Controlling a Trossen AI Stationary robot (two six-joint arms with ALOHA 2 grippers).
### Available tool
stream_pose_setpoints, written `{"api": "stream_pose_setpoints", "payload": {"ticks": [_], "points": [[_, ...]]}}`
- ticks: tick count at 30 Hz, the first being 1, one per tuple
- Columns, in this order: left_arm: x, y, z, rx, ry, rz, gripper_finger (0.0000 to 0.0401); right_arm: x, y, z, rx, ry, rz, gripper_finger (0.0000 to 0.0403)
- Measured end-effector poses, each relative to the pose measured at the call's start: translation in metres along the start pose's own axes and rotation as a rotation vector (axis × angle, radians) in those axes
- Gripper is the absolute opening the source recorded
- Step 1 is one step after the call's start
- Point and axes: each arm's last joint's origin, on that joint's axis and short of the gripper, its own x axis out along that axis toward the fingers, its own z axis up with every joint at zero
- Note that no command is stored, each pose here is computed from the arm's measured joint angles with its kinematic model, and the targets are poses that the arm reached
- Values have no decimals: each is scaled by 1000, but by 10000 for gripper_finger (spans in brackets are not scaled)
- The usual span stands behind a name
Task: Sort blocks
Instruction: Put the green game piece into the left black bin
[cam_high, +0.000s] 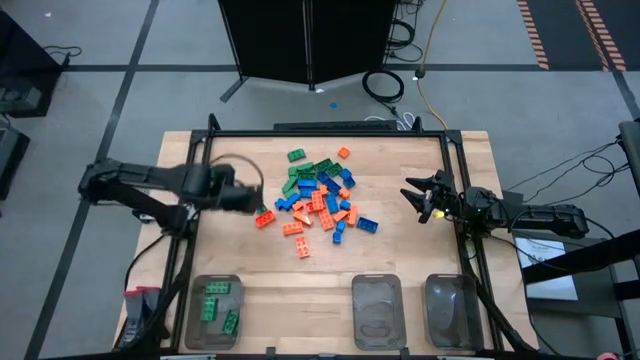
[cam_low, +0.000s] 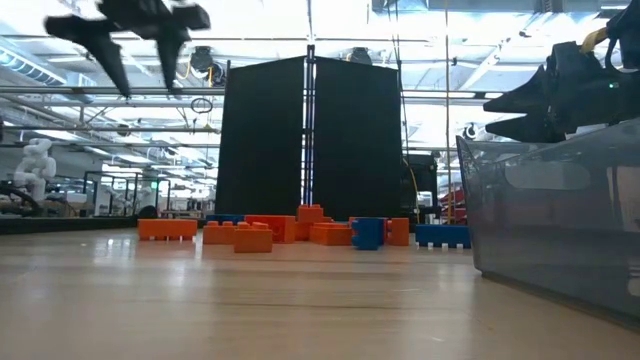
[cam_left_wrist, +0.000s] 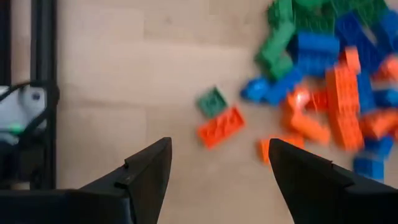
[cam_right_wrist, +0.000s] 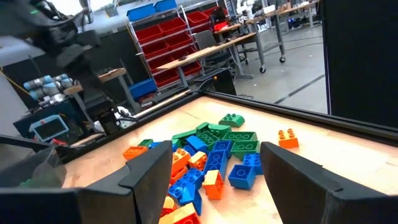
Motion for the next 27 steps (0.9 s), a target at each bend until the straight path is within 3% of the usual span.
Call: {"api": "stream_pose_setpoints", "payload": {"ticks": [5, 12, 15, 19, 23, 27], "points": [[26, -23, 18, 12, -9, 28, 272, 0, 0, 0, -20, 0, 0, 238], [72, -46, 16, 17, 29, 203, 272, 0, 0, 0, -21, 0, 0, 238], [95, -55, 13, 66, 53, 269, 272, 0, 0, 0, -26, 0, 0, 238], [122, -69, 15, 172, 121, 251, 272, 0, 0, 0, -42, 0, 0, 238], [136, -65, 23, 169, 151, 344, 272, 0, 0, 0, -47, 0, 0, 238], [136, -62, 30, 188, 161, 361, 272, 0, 0, 0, -47, 0, 0, 238]]}}
